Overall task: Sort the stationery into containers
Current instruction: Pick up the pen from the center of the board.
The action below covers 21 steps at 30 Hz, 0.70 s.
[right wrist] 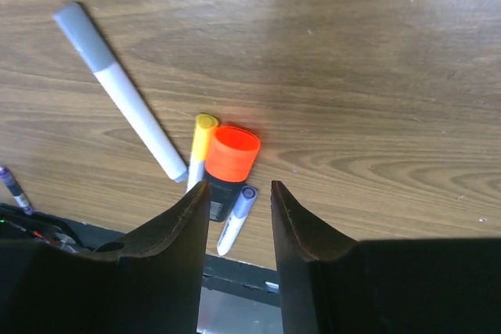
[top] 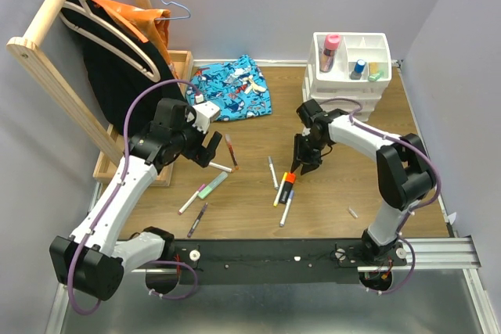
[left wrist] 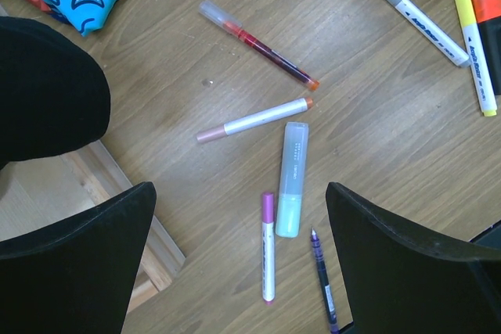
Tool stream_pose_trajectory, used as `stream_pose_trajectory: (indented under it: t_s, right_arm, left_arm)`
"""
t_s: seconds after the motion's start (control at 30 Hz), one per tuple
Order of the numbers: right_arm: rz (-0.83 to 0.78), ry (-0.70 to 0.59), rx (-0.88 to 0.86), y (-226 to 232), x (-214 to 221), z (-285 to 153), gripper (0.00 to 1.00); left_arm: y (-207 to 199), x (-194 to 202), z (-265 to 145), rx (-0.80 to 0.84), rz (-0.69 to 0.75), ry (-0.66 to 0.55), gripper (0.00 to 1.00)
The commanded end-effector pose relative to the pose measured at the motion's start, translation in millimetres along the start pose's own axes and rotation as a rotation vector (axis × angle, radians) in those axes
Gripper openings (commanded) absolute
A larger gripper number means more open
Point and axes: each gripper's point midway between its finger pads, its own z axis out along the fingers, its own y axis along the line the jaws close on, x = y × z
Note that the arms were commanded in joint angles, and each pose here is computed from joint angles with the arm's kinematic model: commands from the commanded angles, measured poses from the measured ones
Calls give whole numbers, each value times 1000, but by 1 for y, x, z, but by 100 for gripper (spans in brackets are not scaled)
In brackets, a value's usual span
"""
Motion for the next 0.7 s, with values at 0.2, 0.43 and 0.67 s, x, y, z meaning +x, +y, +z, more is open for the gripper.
stream_pose_trajectory:
  t_s: [0.2, 0.43, 0.67]
  right_arm:
    - [13, 114, 10, 5, 22, 29, 44]
    - [7, 136, 23, 11, 25, 42, 45]
    - [-5, 155, 41, 13, 28, 50, 40]
  left_arm:
    - [7, -6, 2, -26, -21, -19, 99]
    - [6, -5, 4, -22, -29, -22, 99]
    - [5, -1, 4, -20, -35, -17, 99]
